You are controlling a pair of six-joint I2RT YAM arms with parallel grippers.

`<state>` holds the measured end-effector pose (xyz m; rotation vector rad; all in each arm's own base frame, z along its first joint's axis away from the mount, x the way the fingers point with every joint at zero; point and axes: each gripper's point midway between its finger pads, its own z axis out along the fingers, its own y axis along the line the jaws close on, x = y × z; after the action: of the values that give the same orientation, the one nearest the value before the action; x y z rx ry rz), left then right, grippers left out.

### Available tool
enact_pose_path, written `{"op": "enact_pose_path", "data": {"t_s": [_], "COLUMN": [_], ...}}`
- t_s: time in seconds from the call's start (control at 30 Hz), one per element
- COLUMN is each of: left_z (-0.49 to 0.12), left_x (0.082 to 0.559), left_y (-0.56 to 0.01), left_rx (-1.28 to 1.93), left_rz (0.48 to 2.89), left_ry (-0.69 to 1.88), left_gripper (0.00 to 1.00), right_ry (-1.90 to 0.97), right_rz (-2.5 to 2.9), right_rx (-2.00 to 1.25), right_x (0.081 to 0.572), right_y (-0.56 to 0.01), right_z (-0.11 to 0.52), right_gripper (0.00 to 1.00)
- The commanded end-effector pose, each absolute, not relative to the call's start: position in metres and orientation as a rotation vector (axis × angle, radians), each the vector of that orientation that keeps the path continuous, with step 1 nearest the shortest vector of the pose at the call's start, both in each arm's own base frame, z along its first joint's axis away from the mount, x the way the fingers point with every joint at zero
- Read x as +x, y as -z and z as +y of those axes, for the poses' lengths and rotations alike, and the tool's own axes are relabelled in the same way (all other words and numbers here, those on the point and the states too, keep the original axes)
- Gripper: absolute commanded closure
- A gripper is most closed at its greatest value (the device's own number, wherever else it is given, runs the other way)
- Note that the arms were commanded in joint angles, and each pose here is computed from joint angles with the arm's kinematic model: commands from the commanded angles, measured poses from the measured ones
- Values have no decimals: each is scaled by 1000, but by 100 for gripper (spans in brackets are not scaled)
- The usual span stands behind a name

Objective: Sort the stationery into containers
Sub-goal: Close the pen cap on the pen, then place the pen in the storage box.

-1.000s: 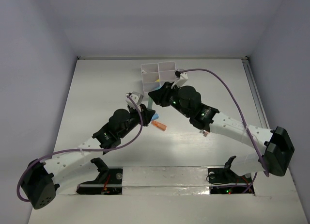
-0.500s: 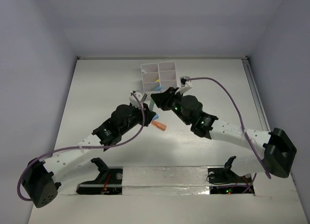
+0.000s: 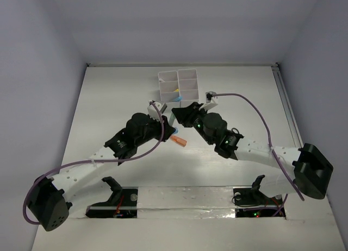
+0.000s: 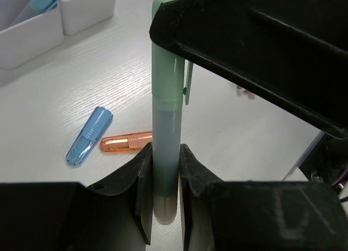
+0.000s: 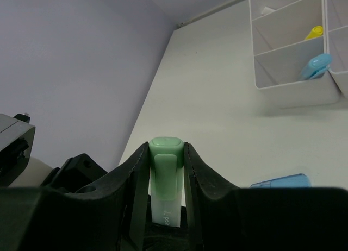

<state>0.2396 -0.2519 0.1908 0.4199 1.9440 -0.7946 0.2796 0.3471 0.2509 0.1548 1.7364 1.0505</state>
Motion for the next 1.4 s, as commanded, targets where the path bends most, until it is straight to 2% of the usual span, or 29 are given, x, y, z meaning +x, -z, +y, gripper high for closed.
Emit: {"op": "enact_pose_path", "data": {"t_s": [0.0,0.1,0.2,0.3,0.33,0.4,0.43,0.5,0.57,0.67,0.73,0.87,0.93,1.03,1.2,1.37], "left_z": [-220,-231,-235,-224,-220,-210,-205,-187,-175,-158,-145,-131,-125,-120,-110,-115], "left_x": [288,290,280,265,261,244,241,229,223,206,197,191,197,202,193,194], "left_y": [-416,-396,-374,-357,-338,-337,-325,-313,-291,-299,-329,-341,-333,-308,-328,-323], "left_rx": [70,76,95,80,64,63,52,9,-34,-71,-73,0,19,14,3,35], "left_rz": [1232,1290,1341,1376,1424,1419,1446,1483,1554,1544,1493,1565,1592,1614,1521,1542], "left_ry": [872,927,967,983,974,987,973,940,905,909,892,759,676,620,630,634], "left_gripper": [100,100,100,82,68,56,45,36,13,1,1,1,1,1,1,1], "right_ry": [-898,-887,-814,-758,-748,-715,-701,-641,-594,-545,-514,-507,-477,-440,-395,-376], "right_rz": [2233,2129,2032,1923,1898,1794,1774,1711,1709,1683,1656,1578,1584,1516,1419,1434], "right_rx": [-225,-193,-138,-58,-39,13,22,32,33,9,2,10,0,22,86,82], "right_x": [182,200,240,291,303,334,343,364,377,395,405,431,445,462,478,490], "right_y": [-118,-150,-177,-214,-222,-255,-263,-283,-281,-276,-274,-273,-256,-264,-277,-261], "right_z": [346,352,345,333,330,316,312,306,306,315,320,339,349,354,345,355], "right_gripper": [100,100,100,100,100,100,100,100,100,100,100,100,100,100,100,100]}}
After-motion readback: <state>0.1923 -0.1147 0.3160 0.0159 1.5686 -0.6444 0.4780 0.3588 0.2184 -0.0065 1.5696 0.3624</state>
